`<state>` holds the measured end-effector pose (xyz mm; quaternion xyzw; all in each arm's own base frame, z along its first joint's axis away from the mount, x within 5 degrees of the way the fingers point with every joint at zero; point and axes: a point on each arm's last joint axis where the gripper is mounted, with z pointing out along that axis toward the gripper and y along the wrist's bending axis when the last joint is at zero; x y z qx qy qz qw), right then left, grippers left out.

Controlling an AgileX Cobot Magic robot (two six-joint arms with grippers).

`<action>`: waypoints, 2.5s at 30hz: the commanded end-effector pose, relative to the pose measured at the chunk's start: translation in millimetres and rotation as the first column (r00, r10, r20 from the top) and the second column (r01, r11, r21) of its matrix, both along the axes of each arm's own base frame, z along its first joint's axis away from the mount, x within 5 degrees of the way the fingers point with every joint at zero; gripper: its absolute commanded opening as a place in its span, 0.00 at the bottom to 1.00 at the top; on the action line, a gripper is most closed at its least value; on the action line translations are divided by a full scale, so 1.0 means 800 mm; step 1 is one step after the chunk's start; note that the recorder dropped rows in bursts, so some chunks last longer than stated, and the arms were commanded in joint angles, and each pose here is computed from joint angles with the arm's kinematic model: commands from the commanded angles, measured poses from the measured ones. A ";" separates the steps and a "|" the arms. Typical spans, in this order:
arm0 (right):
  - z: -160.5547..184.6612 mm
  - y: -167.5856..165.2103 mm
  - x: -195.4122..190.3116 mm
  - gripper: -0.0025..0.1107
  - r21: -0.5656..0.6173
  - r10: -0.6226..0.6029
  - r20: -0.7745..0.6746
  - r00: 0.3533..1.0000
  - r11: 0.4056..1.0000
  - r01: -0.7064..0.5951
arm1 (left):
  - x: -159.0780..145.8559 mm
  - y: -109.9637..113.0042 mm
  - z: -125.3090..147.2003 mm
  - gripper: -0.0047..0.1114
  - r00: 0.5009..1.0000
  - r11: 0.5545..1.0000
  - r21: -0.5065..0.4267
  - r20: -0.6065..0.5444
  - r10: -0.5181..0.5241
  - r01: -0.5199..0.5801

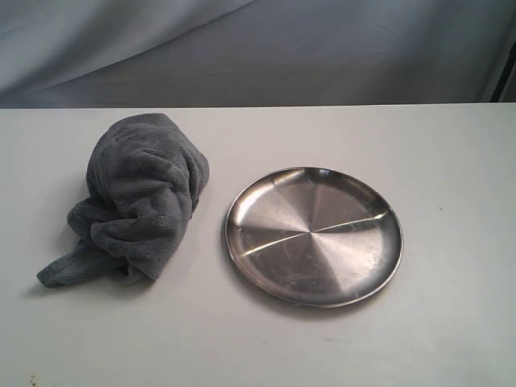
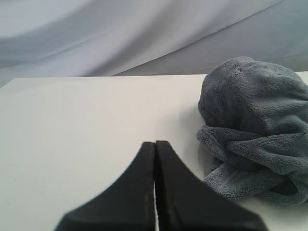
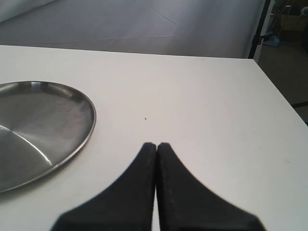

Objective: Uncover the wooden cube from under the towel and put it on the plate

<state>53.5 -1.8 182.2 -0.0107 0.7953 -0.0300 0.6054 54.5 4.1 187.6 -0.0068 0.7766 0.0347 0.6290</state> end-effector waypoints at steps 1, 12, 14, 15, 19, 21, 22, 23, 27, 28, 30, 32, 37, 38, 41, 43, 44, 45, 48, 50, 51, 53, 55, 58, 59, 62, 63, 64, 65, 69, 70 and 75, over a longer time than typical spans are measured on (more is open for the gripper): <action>0.000 0.000 0.000 0.02 -0.002 0.003 0.008 1.000 1.000 -0.003 | 0.000 0.000 0.000 0.04 1.000 1.000 -0.003 0.011 0.001 -0.001; 0.000 0.000 0.000 0.02 -0.002 0.003 0.008 1.000 1.000 -0.003 | 0.002 -0.003 0.024 0.04 0.973 0.970 -0.241 0.231 0.024 0.033; 0.000 0.000 0.000 0.02 -0.002 0.003 0.008 1.000 1.000 -0.003 | 0.002 -0.002 0.035 0.04 0.946 0.970 -0.241 0.322 0.040 0.041; 0.000 0.000 0.000 0.02 -0.002 0.003 0.008 1.000 1.000 -0.003 | 0.001 -0.001 0.040 0.04 0.930 0.964 -0.260 0.364 0.053 0.047; 0.000 0.000 0.000 0.02 -0.002 0.003 0.008 1.000 1.000 -0.003 | -0.005 0.004 0.061 0.04 0.838 0.914 -0.390 0.532 0.126 0.110; 0.000 0.000 0.000 0.02 -0.002 0.003 0.008 1.000 1.000 -0.003 | -0.007 0.006 0.067 0.04 0.803 0.872 -0.463 0.575 0.157 0.161; 0.000 0.000 0.000 0.02 -0.002 0.003 0.008 1.000 1.000 -0.003 | -0.009 0.006 0.069 0.04 0.787 0.852 -0.490 0.593 0.170 0.185; 0.000 0.000 0.000 0.02 -0.002 0.003 0.008 1.000 1.000 -0.003 | -0.010 0.006 0.073 0.04 0.769 0.840 -0.500 0.615 0.173 0.211; 0.000 0.000 0.000 0.02 -0.002 0.003 0.008 1.000 1.000 -0.003 | -0.022 -0.005 0.092 0.04 0.637 0.910 -0.297 0.769 0.048 0.290; 0.000 0.000 0.000 0.02 -0.002 0.003 0.008 1.000 1.000 -0.003 | -0.026 -0.010 0.097 0.04 0.592 0.921 -0.230 0.806 -0.002 0.316; 0.000 0.000 0.000 0.02 -0.002 0.003 0.008 1.000 1.000 -0.003 | -0.029 -0.017 0.101 0.04 0.552 0.911 -0.182 0.832 -0.057 0.369; 0.000 0.000 0.000 0.02 -0.002 0.003 0.008 1.000 1.000 -0.003 | -0.025 -0.018 0.100 0.04 0.568 0.897 -0.202 0.820 -0.064 0.392; 0.000 0.000 0.000 0.02 -0.002 0.003 0.008 1.000 1.000 -0.003 | 0.003 -0.017 0.104 0.04 0.741 0.920 -0.245 0.669 -0.068 0.306; 0.000 0.000 0.000 0.02 -0.002 0.003 0.008 1.000 1.000 -0.003 | 0.010 -0.018 0.114 0.04 0.769 0.926 -0.233 0.633 -0.086 0.295; 0.000 0.000 0.000 0.02 -0.002 0.003 0.008 1.000 1.000 -0.003 | 0.033 -0.024 0.144 0.04 0.816 0.921 -0.222 0.559 -0.150 0.321; 0.000 0.000 0.000 0.02 -0.002 0.003 0.008 1.000 1.000 -0.003 | 0.050 -0.028 0.166 0.04 0.819 0.918 -0.188 0.538 -0.201 0.349; 0.000 0.000 0.000 0.02 -0.002 0.003 0.008 1.000 1.000 -0.003 | 0.061 -0.030 0.177 0.04 0.824 0.917 -0.180 0.522 -0.219 0.357; 0.000 0.000 0.000 0.02 -0.002 0.003 0.008 1.000 1.000 -0.003 | 0.073 -0.030 0.187 0.04 0.832 0.912 -0.187 0.506 -0.229 0.365; 0.000 0.000 0.000 0.02 -0.002 0.003 0.008 1.000 1.000 -0.003 | 0.113 -0.029 0.206 0.04 0.859 0.910 -0.206 0.453 -0.237 0.359; 0.000 0.000 0.000 0.02 -0.002 0.003 0.008 1.000 1.000 -0.003 | 0.138 -0.029 0.215 0.04 0.871 0.913 -0.202 0.427 -0.242 0.353; 0.000 0.000 0.000 0.02 -0.002 0.003 0.008 1.000 1.000 -0.003 | 0.147 -0.029 0.220 0.04 0.872 0.917 -0.183 0.418 -0.255 0.355; 0.000 0.000 0.000 0.02 -0.002 0.003 0.008 1.000 1.000 -0.003 | 0.164 -0.029 0.221 0.04 0.890 0.927 -0.147 0.365 -0.275 0.346; 0.000 0.000 0.000 0.02 -0.002 0.003 0.008 1.000 1.000 -0.003 | 0.173 -0.029 0.219 0.04 0.901 0.930 -0.141 0.331 -0.279 0.340; 0.000 0.000 0.000 0.02 -0.002 0.003 0.008 1.000 1.000 -0.003 | 0.178 -0.026 0.220 0.04 0.914 0.940 -0.144 0.316 -0.253 0.310; 0.000 0.000 0.000 0.02 -0.002 0.003 0.008 1.000 1.000 -0.003 | 0.178 -0.025 0.223 0.04 0.915 0.943 -0.140 0.318 -0.247 0.303; 0.000 0.000 0.000 0.02 -0.002 0.003 0.008 1.000 1.000 -0.003 | 0.178 -0.023 0.234 0.04 0.916 0.950 -0.131 0.329 -0.229 0.285; 0.000 0.000 0.000 0.02 -0.002 0.003 0.008 1.000 1.000 -0.003 | 0.178 -0.022 0.236 0.04 0.917 0.951 -0.131 0.329 -0.225 0.281; 0.000 0.000 0.000 0.02 -0.002 0.003 0.008 1.000 1.000 -0.003 | 0.178 -0.022 0.237 0.04 0.915 0.951 -0.129 0.334 -0.226 0.282; 0.000 0.000 0.000 0.02 -0.002 0.003 0.008 1.000 1.000 -0.003 | 0.177 -0.022 0.238 0.04 0.914 0.951 -0.128 0.336 -0.226 0.282; 0.000 0.000 0.000 0.02 -0.002 0.003 0.008 1.000 1.000 -0.003 | 0.178 -0.022 0.239 0.04 0.916 0.952 -0.128 0.335 -0.222 0.278; 0.000 0.000 0.000 0.02 -0.002 0.003 0.008 1.000 1.000 -0.003 | 0.178 -0.022 0.239 0.04 0.916 0.952 -0.128 0.335 -0.222 0.278; 0.000 0.000 0.000 0.02 -0.002 0.003 0.008 1.000 1.000 -0.003 | 0.178 -0.022 0.239 0.04 0.914 0.956 -0.097 0.333 -0.230 0.276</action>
